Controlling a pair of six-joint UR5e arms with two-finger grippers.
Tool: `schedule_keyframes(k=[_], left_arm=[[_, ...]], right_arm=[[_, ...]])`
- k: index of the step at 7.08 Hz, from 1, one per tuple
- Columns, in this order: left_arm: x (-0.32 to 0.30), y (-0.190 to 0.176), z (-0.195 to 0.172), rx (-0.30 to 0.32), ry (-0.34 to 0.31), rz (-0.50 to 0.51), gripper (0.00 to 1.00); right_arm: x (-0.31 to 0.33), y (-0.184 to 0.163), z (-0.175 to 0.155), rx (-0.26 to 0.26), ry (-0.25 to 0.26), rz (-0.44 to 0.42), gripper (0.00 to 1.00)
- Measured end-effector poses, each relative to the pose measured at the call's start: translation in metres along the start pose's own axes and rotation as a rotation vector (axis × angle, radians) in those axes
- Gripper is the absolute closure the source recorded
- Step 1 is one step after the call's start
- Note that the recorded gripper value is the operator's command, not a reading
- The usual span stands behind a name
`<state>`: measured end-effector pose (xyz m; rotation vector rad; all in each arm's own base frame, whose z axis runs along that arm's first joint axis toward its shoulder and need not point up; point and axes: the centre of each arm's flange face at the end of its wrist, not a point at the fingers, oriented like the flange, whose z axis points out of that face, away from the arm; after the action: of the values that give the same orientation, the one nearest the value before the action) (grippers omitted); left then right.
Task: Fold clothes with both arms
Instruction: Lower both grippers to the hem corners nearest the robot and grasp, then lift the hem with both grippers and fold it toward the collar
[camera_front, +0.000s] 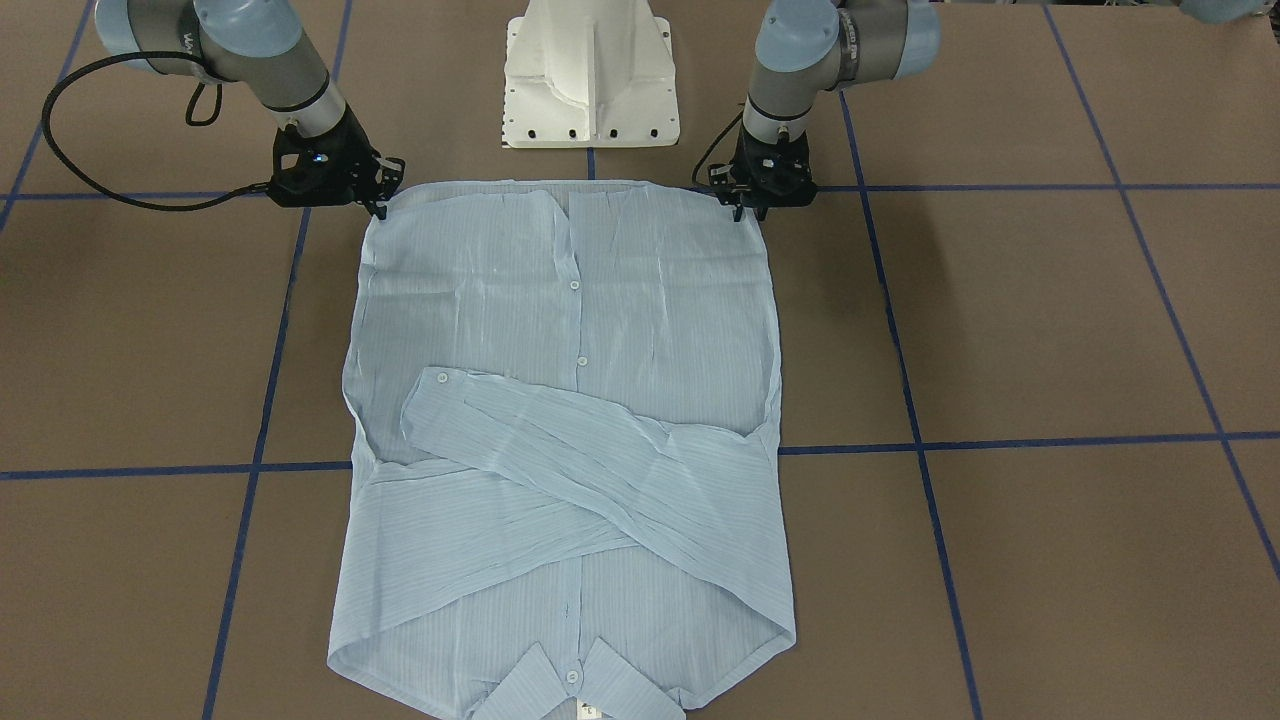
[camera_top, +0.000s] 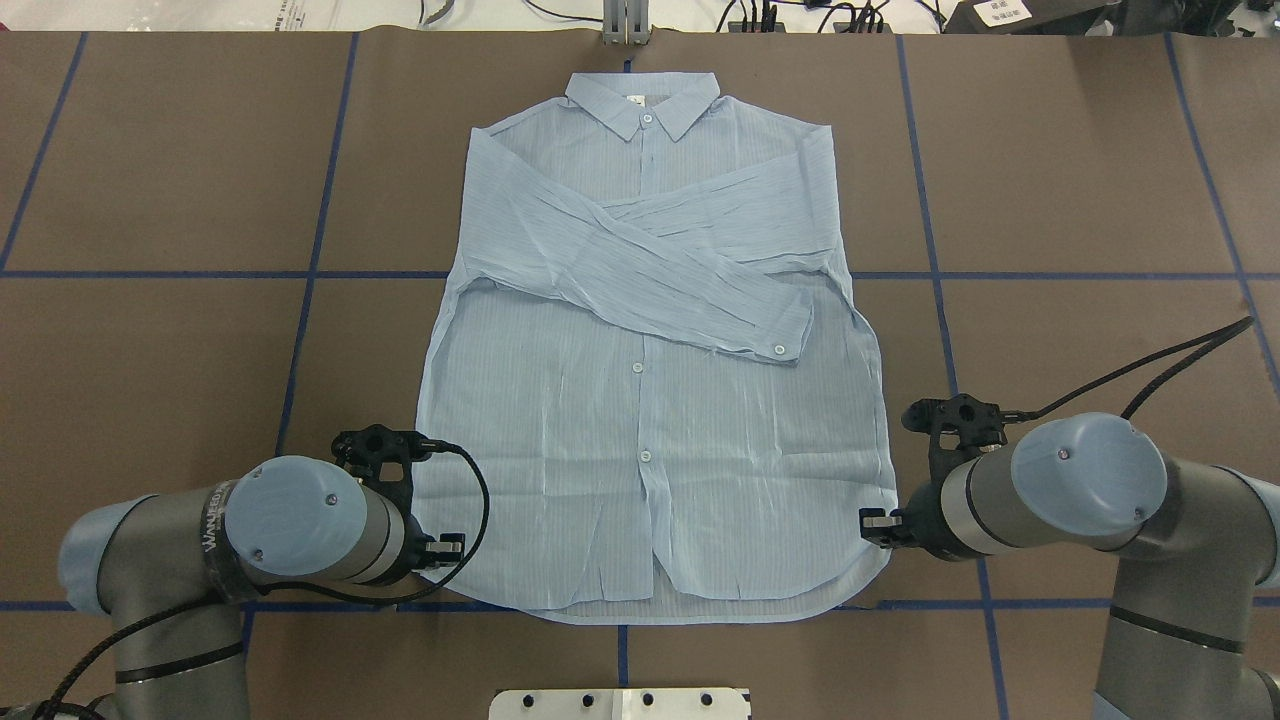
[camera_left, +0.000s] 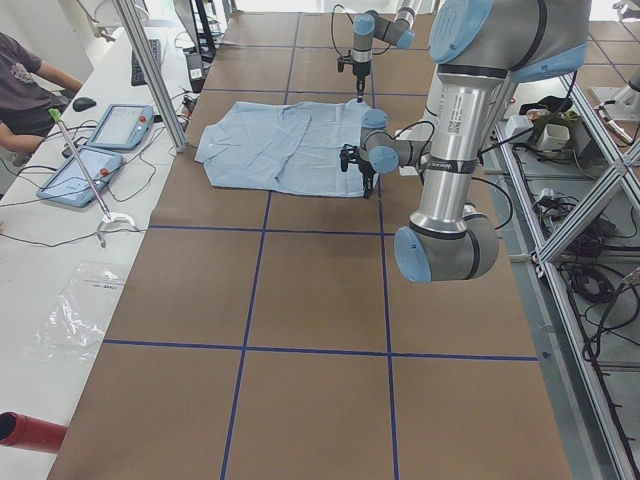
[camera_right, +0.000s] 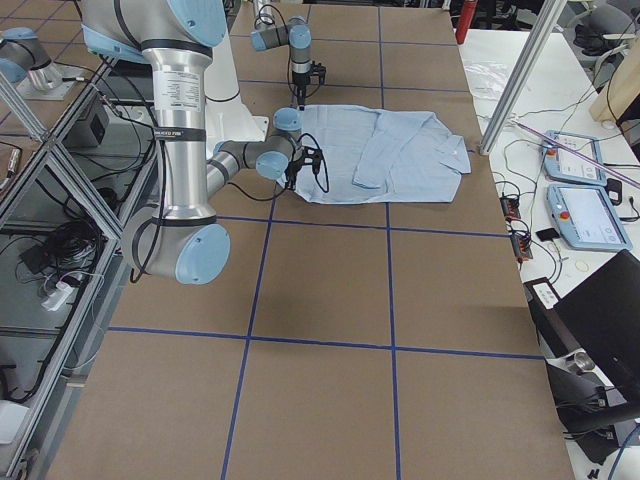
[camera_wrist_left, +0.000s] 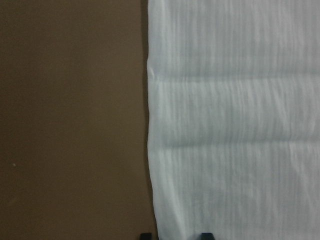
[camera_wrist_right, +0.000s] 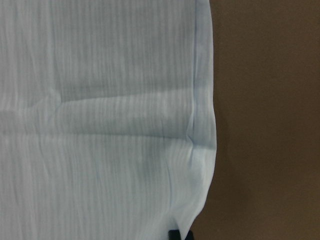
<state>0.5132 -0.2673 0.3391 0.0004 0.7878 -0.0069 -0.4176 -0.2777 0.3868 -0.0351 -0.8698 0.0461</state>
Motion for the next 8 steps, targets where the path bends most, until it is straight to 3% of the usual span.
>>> schedule_keyframes(k=[1, 2, 5, 8], left_arm=[[0.001, 0.0, 0.0, 0.0, 0.001, 0.001, 0.97], [0.002, 0.0, -0.001, 0.0, 0.004, 0.001, 1.0], [0.006, 0.0, -0.016, 0.006, 0.032, 0.004, 1.0], [0.008, -0.016, -0.076, 0.055, 0.13, -0.002, 1.0]], right_arm=[[0.0, -0.001, 0.0, 0.001, 0.0, 0.001, 1.0], [0.001, -0.002, -0.001, 0.003, 0.0, 0.003, 1.0], [0.002, -0.007, -0.006, 0.015, -0.005, 0.01, 1.0], [0.004, -0.028, -0.033, 0.055, -0.04, 0.038, 1.0]])
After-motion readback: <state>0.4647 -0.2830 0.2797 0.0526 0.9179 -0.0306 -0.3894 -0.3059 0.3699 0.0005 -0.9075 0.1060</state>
